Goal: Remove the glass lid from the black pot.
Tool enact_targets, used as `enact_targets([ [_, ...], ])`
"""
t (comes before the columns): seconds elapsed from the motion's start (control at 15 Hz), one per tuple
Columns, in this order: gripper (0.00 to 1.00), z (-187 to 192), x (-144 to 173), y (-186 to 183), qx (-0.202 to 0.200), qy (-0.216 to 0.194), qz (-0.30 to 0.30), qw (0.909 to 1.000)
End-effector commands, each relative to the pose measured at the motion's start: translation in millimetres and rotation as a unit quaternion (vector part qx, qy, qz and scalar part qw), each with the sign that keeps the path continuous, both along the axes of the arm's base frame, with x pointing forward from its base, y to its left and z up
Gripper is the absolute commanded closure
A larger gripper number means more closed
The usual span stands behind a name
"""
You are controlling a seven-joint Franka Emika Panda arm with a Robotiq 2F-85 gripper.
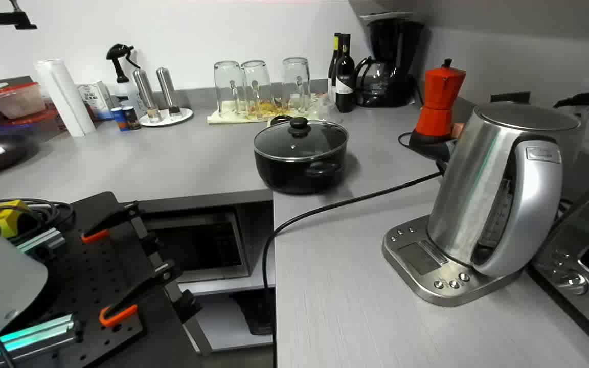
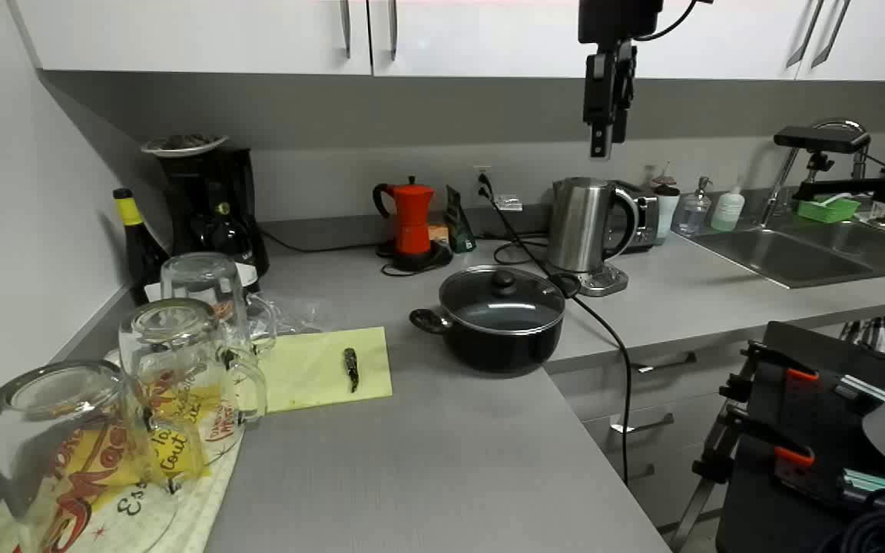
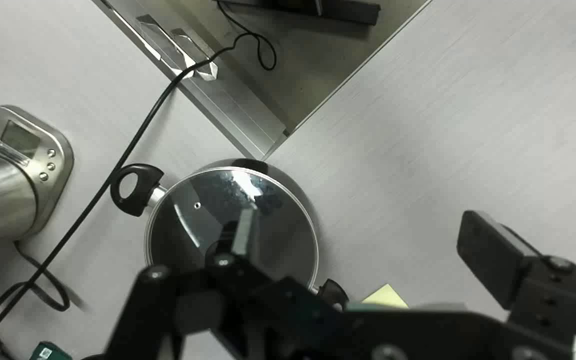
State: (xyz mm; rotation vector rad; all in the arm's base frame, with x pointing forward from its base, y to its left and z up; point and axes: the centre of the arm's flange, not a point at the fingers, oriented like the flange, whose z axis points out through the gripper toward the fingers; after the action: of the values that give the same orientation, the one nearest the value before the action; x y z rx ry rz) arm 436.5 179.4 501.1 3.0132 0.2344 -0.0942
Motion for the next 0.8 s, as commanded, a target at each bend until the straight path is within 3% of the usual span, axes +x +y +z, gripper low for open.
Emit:
enact_targets([
  [0.0, 0.0, 0.5, 0.2, 0.1, 0.0, -0.001, 0.0, 1.0],
  [0.73, 0.0, -2.1, 6.6, -5.5, 0.002, 0.001, 0.001, 1.0],
])
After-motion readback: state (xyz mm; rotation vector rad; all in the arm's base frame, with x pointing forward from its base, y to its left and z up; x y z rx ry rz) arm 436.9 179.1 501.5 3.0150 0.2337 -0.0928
